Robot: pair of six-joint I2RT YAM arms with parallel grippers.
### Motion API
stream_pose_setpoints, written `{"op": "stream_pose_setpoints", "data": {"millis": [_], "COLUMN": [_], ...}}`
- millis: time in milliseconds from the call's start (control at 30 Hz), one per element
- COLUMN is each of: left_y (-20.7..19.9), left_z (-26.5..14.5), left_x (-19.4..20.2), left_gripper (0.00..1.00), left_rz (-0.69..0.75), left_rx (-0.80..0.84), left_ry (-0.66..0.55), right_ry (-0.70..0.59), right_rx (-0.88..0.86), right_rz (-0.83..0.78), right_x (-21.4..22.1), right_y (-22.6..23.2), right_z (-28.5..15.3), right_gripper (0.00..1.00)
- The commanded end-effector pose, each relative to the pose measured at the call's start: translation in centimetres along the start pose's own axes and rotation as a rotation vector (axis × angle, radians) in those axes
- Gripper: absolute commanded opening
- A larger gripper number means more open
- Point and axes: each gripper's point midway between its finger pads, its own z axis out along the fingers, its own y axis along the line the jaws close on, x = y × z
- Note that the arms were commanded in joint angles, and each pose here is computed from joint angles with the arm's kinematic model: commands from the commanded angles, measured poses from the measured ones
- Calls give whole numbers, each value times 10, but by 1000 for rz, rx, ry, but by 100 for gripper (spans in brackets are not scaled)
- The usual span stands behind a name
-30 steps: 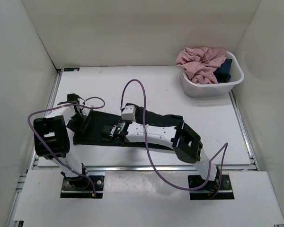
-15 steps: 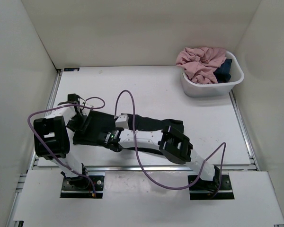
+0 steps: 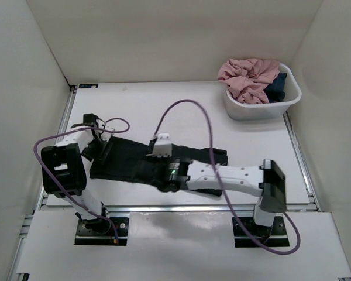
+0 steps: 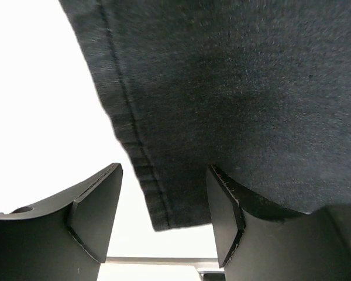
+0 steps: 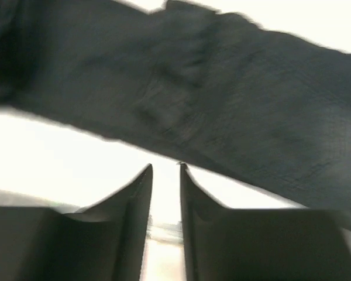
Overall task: Fold and stack the trousers
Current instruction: Fold the trousers
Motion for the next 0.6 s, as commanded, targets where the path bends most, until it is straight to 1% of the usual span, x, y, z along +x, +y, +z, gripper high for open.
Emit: {"op": "stream_pose_setpoints", "data": {"millis": [0,33,67,100,133,167,200,233,267,300,333,400,433,533,567], "left_y": [19,20,21,30,29,31,26,25,18,0,-26,-73,-115,-171,-182], "left_z": [-41,-49,-58,-78,-90,-105,-115,-140,-152,-162,-181,-198,-209,-199,-186], "left_x": [-29,-30,-36,-53,-54,-61,-70,-87,-93,-99,-110,-117,-127,-120,-118], "left_gripper": [71,71,71,72,72,72,72,72,72,72,72,73,74,75,75], "left_rz": [-15,-15,-16,-19,-3,7,32,50,79,113,170,238,327,414,428], "left_rx": [-71,-72,-69,-87,-78,-78,-48,-51,-32,30,71,195,298,434,469], "left_ry": [-106,-107,-129,-188,-193,-226,-261,-327,-356,-390,-462,-537,-604,-599,-568], "right_ry": [24,79,100,131,141,182,207,229,260,283,329,391,411,353,321], "right_rx": [194,232,245,272,278,270,289,307,345,349,319,295,299,265,239], "right_rz": [119,160,177,174,200,219,236,257,276,284,321,301,297,276,285], "right_x": [9,13,17,30,31,39,48,58,66,73,81,97,101,77,62], "right_y": [-67,-85,-93,-105,-112,-114,-120,-130,-144,-150,-151,-147,-150,-139,-136], "right_z": [49,63,70,77,90,94,102,107,119,126,137,147,150,147,140], "right_gripper": [19,3,0,0,0,0,0,0,0,0,0,0,0,0,1]}}
